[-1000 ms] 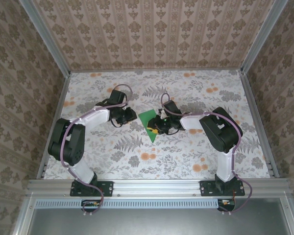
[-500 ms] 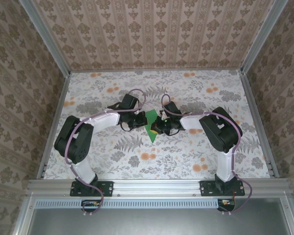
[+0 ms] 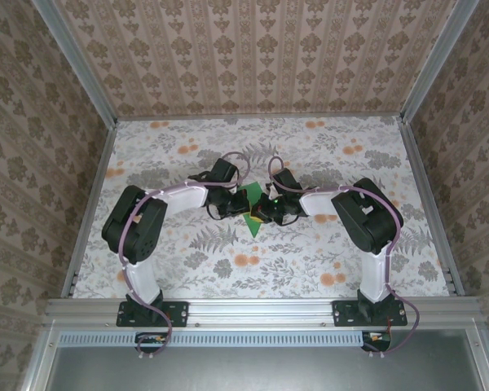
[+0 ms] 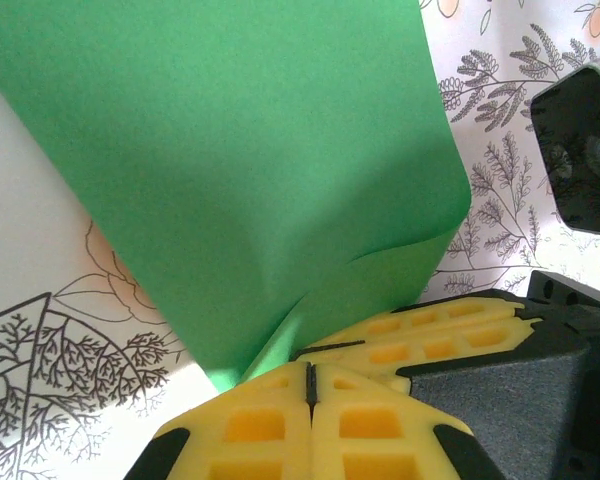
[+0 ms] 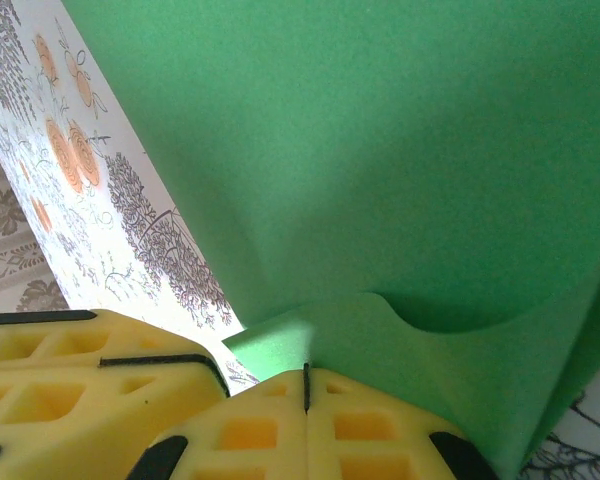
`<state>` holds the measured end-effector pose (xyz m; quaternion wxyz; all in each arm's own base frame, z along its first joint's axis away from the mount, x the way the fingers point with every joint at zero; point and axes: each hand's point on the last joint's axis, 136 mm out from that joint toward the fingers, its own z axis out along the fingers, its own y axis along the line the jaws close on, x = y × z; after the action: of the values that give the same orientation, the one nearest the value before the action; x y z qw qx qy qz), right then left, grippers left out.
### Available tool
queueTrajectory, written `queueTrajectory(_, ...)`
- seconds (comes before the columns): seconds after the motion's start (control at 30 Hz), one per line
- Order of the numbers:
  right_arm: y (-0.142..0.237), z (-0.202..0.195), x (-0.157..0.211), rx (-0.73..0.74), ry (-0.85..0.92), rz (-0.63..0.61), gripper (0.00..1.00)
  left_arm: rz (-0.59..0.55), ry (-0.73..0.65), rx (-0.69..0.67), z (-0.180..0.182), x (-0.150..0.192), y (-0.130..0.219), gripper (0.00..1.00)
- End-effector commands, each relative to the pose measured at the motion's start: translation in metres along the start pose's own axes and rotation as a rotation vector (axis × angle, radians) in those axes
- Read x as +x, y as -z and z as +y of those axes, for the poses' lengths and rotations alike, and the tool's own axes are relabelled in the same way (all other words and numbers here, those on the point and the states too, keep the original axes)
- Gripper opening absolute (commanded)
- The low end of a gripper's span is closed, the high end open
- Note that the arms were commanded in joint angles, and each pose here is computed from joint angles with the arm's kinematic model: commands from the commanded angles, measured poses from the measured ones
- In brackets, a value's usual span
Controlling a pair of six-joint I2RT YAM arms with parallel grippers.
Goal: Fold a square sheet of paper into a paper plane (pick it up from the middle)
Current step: Third fold the triangle at the center of the table.
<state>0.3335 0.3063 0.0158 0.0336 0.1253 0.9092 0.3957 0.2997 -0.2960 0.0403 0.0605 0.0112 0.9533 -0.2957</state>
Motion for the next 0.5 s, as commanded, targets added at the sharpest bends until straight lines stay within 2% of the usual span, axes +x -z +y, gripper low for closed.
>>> queueTrajectory(0.0,-0.006,-0.034,0.011,0.11,-0.073,0.032,0.0,0.035,0.005,-0.05,0.009,0.008,-0.008,0.0)
queueTrajectory(0.47,-0.006,-0.029,0.011,0.08,-0.067,0.032,0.0,0.036,0.013,-0.094,0.021,0.008,-0.016,0.0)
